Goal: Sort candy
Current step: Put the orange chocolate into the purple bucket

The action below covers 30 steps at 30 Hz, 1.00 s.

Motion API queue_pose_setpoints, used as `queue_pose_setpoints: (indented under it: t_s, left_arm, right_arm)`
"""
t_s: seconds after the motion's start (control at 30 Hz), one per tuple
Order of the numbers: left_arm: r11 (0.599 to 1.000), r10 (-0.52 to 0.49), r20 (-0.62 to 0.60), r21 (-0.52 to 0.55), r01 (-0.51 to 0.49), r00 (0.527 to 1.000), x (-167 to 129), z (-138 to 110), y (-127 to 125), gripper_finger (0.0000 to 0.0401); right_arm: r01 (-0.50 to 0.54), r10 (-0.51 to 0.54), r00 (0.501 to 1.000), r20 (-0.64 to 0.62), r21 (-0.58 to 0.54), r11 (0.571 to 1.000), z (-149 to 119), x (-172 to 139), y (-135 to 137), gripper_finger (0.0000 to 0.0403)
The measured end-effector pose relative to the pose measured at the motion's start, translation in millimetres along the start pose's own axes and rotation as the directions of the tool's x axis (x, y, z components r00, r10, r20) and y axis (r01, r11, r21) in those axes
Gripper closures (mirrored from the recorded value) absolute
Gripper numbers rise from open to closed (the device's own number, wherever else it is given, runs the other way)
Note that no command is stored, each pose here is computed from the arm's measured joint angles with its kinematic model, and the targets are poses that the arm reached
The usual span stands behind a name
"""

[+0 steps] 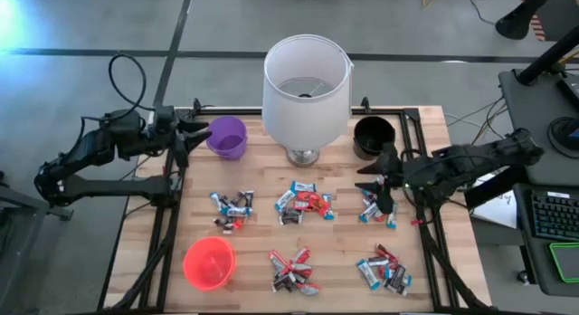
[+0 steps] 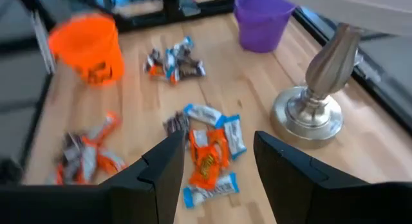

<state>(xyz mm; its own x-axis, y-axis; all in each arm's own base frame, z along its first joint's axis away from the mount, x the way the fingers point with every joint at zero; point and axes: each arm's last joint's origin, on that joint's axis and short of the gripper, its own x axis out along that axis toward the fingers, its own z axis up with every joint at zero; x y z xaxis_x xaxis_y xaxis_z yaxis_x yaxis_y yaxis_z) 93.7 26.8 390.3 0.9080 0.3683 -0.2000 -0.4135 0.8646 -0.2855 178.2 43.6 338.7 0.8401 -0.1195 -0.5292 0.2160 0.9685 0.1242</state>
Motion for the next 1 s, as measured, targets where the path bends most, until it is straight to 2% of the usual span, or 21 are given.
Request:
queue_pose_setpoints:
  t_s: [0.1,0.27,0.43,0.77,1.0]
  left_arm:
    - [1.000,0.010,-0.030,0.028,-0.009,0.999,-4,-2,1,0.0247]
    - [0.996,0.028,-0.084,0.085,-0.021,0.996,-16,0,3,0.0247]
    - [0.991,0.039,-0.142,0.134,-0.020,0.989,-28,3,3,0.0247]
    - [0.976,-0.010,-0.235,0.208,0.060,0.972,-34,-3,4,0.0247]
    - [0.962,-0.032,-0.289,0.252,0.108,0.957,-32,-9,4,0.0247]
  right_arm:
    - [0.039,-0.037,0.999,-0.034,0.053,0.998,1,13,4,0.0225]
    - [0.076,-0.072,0.994,-0.077,0.049,0.996,6,33,14,0.0225]
    - [0.153,-0.141,0.985,-0.103,0.125,0.980,11,54,22,0.0225]
    - [0.215,-0.196,0.968,-0.159,0.112,0.970,21,91,40,0.0225]
    - [0.343,-0.291,0.899,-0.326,0.113,0.933,1,109,39,0.0225]
